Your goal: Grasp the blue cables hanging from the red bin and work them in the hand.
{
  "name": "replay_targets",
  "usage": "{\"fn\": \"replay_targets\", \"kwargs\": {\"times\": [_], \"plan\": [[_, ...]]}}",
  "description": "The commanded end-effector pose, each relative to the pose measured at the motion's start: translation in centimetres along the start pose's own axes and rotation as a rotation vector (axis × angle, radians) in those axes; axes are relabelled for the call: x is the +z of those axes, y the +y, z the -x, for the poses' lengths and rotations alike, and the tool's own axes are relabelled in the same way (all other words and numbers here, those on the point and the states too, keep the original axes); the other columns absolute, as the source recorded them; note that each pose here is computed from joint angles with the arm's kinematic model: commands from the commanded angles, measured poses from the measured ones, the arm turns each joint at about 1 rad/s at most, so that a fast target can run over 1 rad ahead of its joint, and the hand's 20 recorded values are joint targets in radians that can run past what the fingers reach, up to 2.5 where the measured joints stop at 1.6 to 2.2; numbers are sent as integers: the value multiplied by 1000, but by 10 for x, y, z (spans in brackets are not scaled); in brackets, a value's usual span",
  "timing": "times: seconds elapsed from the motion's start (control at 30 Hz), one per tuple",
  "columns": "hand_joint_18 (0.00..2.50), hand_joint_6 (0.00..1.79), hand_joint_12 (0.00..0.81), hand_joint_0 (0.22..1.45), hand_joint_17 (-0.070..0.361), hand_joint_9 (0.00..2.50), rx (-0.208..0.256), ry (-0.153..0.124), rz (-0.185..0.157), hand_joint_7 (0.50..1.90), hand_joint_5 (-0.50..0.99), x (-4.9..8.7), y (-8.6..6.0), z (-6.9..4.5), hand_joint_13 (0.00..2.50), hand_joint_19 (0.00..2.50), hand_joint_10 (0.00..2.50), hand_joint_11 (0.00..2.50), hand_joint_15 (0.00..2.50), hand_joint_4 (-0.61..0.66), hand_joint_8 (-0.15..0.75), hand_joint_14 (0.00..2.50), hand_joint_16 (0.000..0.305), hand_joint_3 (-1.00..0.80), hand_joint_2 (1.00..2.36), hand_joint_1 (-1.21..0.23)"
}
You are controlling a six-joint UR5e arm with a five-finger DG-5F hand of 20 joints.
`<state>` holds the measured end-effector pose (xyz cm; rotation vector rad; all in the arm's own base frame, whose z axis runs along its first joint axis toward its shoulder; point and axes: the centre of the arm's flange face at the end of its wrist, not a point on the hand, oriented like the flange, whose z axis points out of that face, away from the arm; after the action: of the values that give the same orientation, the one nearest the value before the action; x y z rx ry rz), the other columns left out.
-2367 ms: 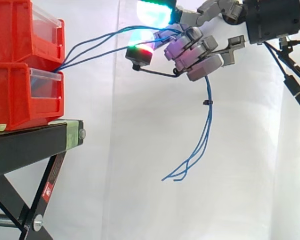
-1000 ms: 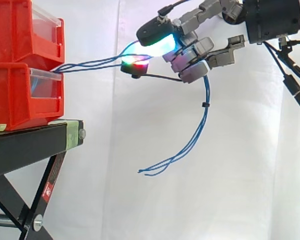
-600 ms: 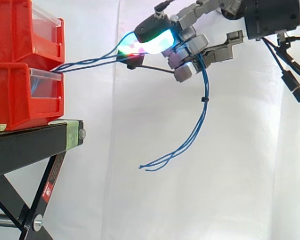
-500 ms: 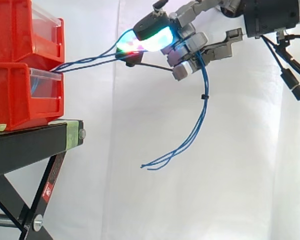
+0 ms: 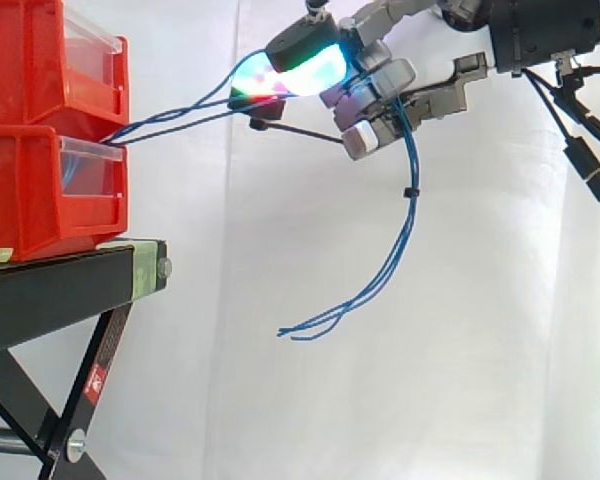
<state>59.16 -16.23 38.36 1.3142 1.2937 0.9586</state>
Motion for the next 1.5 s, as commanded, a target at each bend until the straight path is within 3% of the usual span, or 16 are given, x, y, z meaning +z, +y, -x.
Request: {"fn": "replay_targets", "kwargs": {"times": [0.0, 0.53, 0.7, 0.87, 1.17, 1.47], "plan": [[715, 218, 447, 1385, 124, 447, 41, 3, -3, 1324, 342, 0, -1, -1, 593, 1098, 2500, 2317, 1114, 73, 357, 2500, 55, 401, 1005, -703], [712, 214, 446, 1386, 122, 456, 48, 23, 12, 1327, 357, -3, 7, 0, 596, 1089, 2500, 2320, 1099, 68, 359, 2500, 54, 375, 1006, -699], [716, 214, 440, 1385, 122, 456, 10, 26, 33, 1334, 357, -2, 23, 2, 595, 1089, 2500, 2298, 1104, 71, 358, 2500, 54, 374, 1006, -700], [716, 214, 446, 1383, 121, 460, 10, 29, -2, 1330, 358, -7, 35, 5, 599, 1089, 2500, 2317, 1105, 70, 359, 2500, 54, 365, 1006, -699], [724, 211, 440, 1380, 121, 459, 6, 32, -14, 1332, 361, -10, 55, 7, 601, 1102, 2500, 2296, 1093, 83, 360, 2500, 54, 351, 1007, -699], [726, 203, 444, 1378, 121, 463, 7, 36, -60, 1338, 365, -18, 61, 7, 603, 1099, 2500, 2292, 1094, 81, 360, 2500, 54, 341, 1007, -700]]}}
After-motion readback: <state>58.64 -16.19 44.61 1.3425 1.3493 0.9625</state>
